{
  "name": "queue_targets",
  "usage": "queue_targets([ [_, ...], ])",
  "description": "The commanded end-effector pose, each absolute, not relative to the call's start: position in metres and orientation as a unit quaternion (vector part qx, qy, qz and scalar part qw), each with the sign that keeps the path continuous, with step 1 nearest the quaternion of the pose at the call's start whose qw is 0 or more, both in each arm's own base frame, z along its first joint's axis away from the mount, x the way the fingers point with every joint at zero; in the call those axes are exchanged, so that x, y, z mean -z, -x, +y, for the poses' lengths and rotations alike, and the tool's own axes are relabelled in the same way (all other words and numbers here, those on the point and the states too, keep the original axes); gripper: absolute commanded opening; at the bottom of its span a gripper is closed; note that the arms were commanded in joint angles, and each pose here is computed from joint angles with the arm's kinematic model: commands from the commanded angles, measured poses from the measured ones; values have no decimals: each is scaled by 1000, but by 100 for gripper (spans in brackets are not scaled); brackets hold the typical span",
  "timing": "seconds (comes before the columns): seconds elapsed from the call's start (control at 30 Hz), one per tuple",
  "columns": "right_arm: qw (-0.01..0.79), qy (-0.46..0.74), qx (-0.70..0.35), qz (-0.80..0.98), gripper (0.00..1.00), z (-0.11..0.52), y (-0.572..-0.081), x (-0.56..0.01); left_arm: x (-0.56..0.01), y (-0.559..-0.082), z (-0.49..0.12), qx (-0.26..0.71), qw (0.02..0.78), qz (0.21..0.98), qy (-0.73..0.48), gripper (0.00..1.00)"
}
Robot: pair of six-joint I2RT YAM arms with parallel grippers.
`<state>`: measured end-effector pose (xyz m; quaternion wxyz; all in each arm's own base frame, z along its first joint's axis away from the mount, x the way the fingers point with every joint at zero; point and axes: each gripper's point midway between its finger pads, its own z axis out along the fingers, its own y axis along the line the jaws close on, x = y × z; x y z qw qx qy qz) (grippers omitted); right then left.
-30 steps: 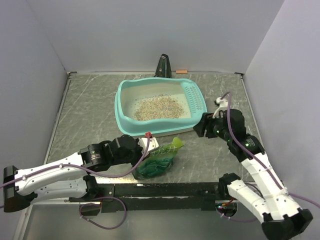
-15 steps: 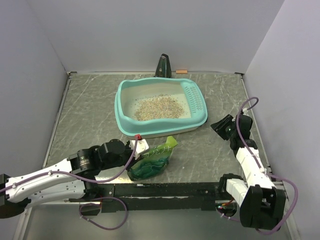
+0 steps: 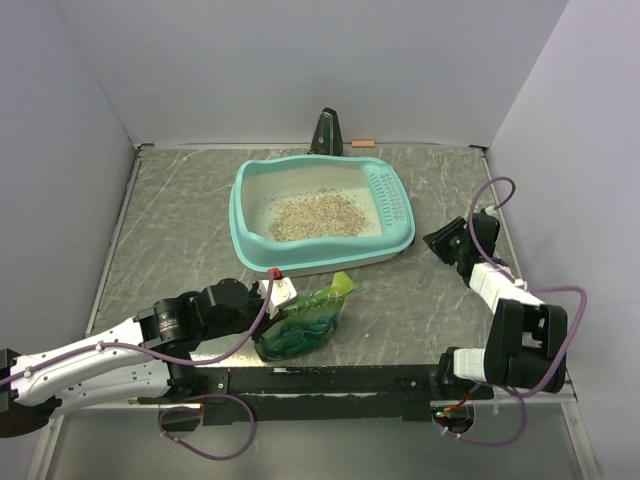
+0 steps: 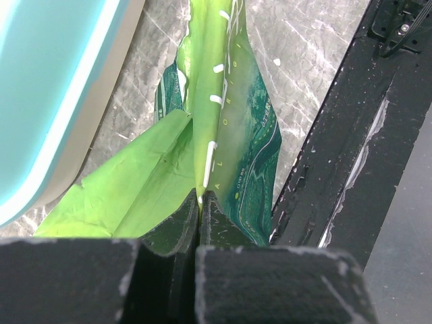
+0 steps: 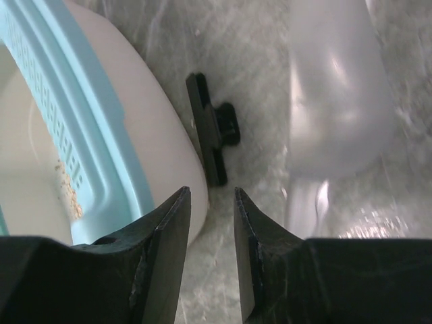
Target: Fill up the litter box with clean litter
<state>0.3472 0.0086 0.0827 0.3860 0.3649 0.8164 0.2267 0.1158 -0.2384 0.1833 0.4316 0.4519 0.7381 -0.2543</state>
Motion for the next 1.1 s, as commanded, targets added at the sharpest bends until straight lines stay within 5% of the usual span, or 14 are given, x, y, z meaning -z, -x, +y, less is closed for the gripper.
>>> queue_targets([
  [0.0,421,-359,-245,796,40,3,-382,-100,-214,-125,-249,280,479,718,-421,1],
  [1.07,382,-299,-245,840,40,39,-422,-56,-210,-126,-252,280,472,720,-425,1],
])
